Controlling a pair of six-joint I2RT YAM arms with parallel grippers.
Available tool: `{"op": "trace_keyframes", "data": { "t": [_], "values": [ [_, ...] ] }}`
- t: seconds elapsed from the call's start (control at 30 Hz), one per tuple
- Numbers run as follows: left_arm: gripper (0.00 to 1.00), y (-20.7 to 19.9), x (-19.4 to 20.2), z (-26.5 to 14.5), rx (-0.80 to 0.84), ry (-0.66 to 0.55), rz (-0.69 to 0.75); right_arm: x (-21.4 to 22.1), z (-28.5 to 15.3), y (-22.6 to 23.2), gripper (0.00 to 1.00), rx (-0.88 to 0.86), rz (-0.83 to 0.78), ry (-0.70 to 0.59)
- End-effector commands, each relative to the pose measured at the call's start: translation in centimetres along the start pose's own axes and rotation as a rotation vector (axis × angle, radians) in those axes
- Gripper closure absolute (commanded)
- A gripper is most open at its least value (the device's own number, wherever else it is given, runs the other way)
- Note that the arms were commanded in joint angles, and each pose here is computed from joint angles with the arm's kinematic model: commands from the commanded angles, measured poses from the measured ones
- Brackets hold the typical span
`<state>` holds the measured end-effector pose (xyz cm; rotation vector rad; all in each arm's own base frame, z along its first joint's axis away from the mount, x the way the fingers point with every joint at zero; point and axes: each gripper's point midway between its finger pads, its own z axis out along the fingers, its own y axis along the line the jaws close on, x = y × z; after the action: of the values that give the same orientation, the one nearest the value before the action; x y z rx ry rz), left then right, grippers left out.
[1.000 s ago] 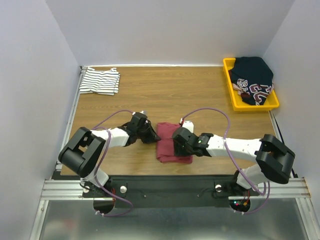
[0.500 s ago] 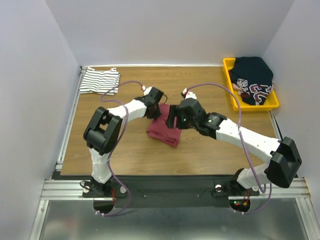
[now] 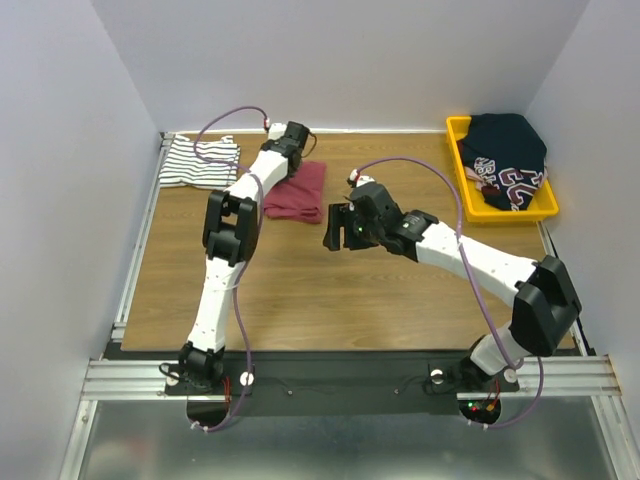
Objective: Fold and stack the tank tops
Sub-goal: Neatly place the folded tank top to the corner
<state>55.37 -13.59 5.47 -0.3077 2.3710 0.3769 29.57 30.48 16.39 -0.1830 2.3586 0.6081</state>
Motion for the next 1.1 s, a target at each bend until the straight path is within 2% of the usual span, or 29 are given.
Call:
{"op": "trace_keyframes", "data": {
  "t": [0.0, 0.3, 0.6, 1.07],
  "values": [
    [1.0, 6.2, -5.6, -0.3, -0.169, -0.084, 0.025, -1.8, -0.3, 1.5, 0.23, -0.061, -0.03, -0.024],
    [1.0, 11.5, -11.5, -0.6, -0.311, -0.219, 0.043, -2.9, 1.0, 2.0, 0.23, -0.06, -0.055, -0.031],
    [1.0, 15.5, -14.2, -0.6, -0.347, -0.255, 0.013, -2.2, 2.9, 1.8, 0.24, -0.054, -0.067, 0.006],
    [1.0, 19.1, -19.1, -2.0, -0.381, -0.363, 0.002, -1.3, 5.0, 1.1, 0.26, -0.039, -0.058, 0.037]
  ]
}}
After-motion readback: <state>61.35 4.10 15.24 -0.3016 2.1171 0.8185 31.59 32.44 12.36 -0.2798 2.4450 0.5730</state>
